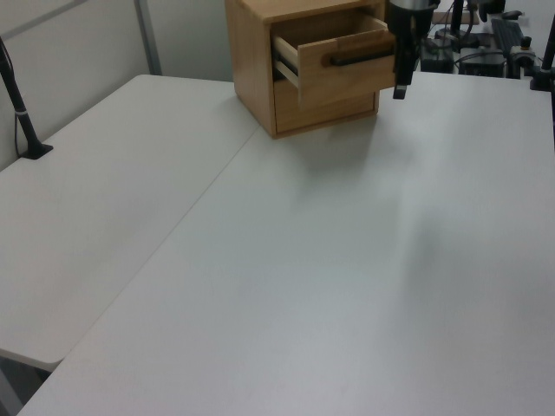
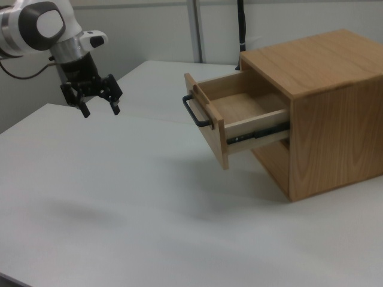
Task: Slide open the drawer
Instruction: 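Open the gripper and lift it away from the drawer handle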
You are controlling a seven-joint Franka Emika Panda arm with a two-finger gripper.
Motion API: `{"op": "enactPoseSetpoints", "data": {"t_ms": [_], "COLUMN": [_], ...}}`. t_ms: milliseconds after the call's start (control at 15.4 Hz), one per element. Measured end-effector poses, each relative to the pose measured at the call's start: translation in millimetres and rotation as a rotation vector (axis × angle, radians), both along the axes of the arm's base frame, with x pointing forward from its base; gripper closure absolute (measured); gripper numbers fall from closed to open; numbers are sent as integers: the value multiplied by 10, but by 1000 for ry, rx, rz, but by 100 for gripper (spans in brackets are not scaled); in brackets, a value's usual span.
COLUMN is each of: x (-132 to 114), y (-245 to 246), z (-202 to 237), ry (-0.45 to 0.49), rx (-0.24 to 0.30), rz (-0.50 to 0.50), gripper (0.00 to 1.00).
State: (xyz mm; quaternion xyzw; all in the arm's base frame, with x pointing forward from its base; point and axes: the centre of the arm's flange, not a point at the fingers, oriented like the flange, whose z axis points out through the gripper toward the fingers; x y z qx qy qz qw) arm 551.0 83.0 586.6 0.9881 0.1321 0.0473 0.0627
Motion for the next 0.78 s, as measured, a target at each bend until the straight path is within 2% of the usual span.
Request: {"op": "enactPoseSetpoints", "data": {"t_ms": [194, 778], "x": [-2, 48], "y": [-120, -522], "z": [-8, -82], "ry": [15, 46], "rx": [56, 71], "rz": [-94, -197], "gripper": [0, 0]}}
